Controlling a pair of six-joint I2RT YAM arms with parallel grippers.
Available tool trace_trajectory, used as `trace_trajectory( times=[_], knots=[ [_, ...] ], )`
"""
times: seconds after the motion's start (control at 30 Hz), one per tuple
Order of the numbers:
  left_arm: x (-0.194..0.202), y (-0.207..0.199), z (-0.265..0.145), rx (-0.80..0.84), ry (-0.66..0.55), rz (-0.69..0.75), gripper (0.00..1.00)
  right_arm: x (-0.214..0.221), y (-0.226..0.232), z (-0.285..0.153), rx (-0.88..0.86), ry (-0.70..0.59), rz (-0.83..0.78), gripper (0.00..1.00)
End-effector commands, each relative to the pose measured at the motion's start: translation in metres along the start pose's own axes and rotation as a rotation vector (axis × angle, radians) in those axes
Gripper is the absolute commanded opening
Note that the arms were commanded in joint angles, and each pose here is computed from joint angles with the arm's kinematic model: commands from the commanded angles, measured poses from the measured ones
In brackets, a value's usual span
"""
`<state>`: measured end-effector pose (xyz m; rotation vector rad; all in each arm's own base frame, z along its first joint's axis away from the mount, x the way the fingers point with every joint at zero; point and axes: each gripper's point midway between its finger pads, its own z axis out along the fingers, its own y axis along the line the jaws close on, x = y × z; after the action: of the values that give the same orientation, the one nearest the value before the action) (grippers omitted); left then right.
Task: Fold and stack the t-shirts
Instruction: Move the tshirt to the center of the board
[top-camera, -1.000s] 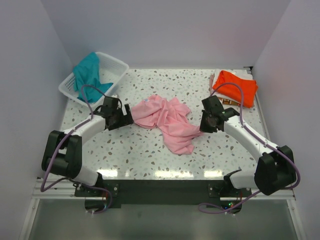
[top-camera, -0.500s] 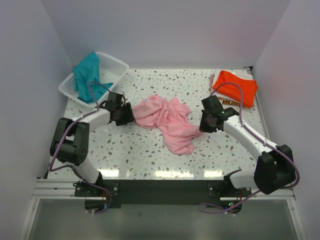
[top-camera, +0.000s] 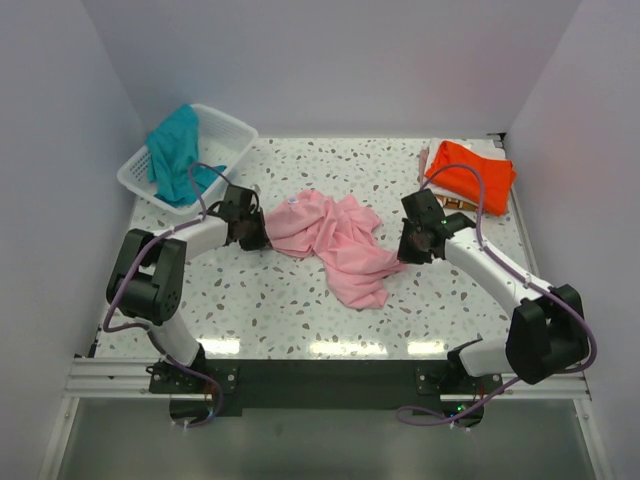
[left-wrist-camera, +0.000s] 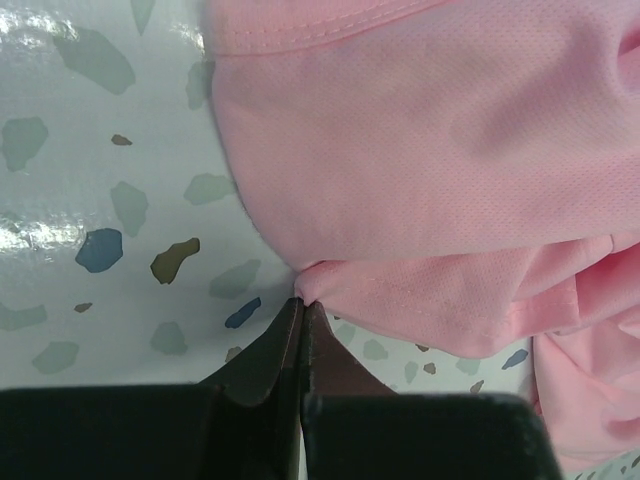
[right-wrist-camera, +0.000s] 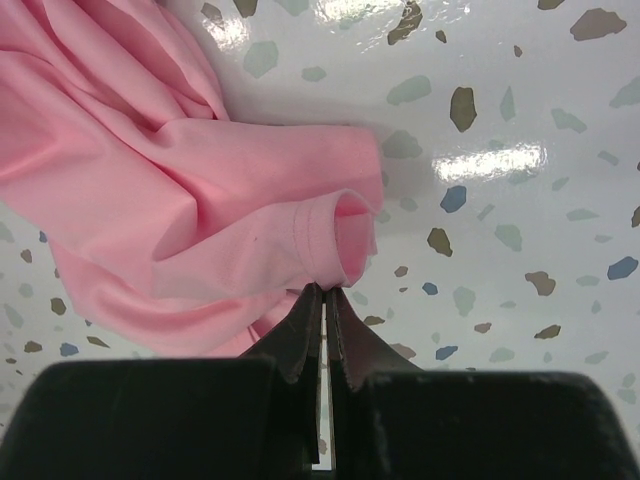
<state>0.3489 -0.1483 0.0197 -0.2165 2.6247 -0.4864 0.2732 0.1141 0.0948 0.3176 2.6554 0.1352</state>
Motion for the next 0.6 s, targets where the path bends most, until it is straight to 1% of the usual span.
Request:
trace_trajectory(
  times=[0.0, 0.07, 0.13, 0.17, 0.2, 0.23, 0.3, 0.33, 0.37, 0.4, 0.43, 0.47, 0.5, 0.53, 0.57],
  knots=[
    [-0.028, -0.016, -0.005, 0.04, -0.075, 0.032, 0.0, -0.019, 0.012, -0.007, -0.037, -0.05, 0.031, 0.0],
    [-0.037, -0.018, -0.012, 0.03, -0.085, 0.043, 0.0, -0.022, 0.011, -0.009, -0.031, -0.058, 0.027, 0.0],
    [-0.051, -0.02, -0.022, 0.018, -0.116, 0.049, 0.0, -0.036, 0.012, -0.017, -0.022, -0.097, 0.011, 0.0],
    [-0.07, -0.026, -0.035, 0.027, -0.158, 0.05, 0.0, -0.041, 0.013, -0.02, -0.017, -0.109, 0.003, 0.0],
    [-0.08, -0.029, -0.043, 0.029, -0.185, 0.053, 0.0, -0.059, 0.016, -0.03, -0.012, -0.161, -0.009, 0.0],
    [-0.103, -0.041, -0.06, 0.048, -0.242, 0.066, 0.0, -0.068, 0.017, -0.036, -0.009, -0.182, -0.016, 0.0],
    [-0.129, -0.05, -0.08, 0.056, -0.304, 0.071, 0.0, -0.1, 0.026, -0.056, -0.022, -0.257, -0.035, 0.0],
    [-0.157, -0.065, -0.103, 0.08, -0.376, 0.085, 0.0, -0.112, 0.027, -0.062, -0.013, -0.285, -0.042, 0.0],
    [-0.166, -0.069, -0.113, 0.079, -0.394, 0.089, 0.0, -0.134, 0.034, -0.079, -0.026, -0.34, -0.06, 0.0],
    [-0.178, -0.075, -0.124, 0.085, -0.425, 0.091, 0.0, -0.147, 0.038, -0.088, -0.029, -0.374, -0.065, 0.0],
    [-0.201, -0.09, -0.151, 0.113, -0.497, 0.099, 0.0, -0.158, 0.039, -0.096, -0.024, -0.397, -0.072, 0.0],
    [-0.21, -0.093, -0.165, 0.108, -0.527, 0.096, 0.0, -0.182, 0.045, -0.123, -0.037, -0.476, -0.058, 0.0],
    [-0.219, -0.099, -0.18, 0.116, -0.564, 0.097, 0.0, -0.194, 0.047, -0.13, -0.03, -0.5, -0.07, 0.0],
    [-0.235, -0.112, -0.214, 0.142, -0.638, 0.096, 0.0, -0.202, 0.048, -0.143, -0.03, -0.53, -0.073, 0.0],
    [-0.243, -0.116, -0.233, 0.147, -0.687, 0.094, 0.0, -0.223, 0.053, -0.173, -0.052, -0.613, -0.058, 0.0]
  ],
)
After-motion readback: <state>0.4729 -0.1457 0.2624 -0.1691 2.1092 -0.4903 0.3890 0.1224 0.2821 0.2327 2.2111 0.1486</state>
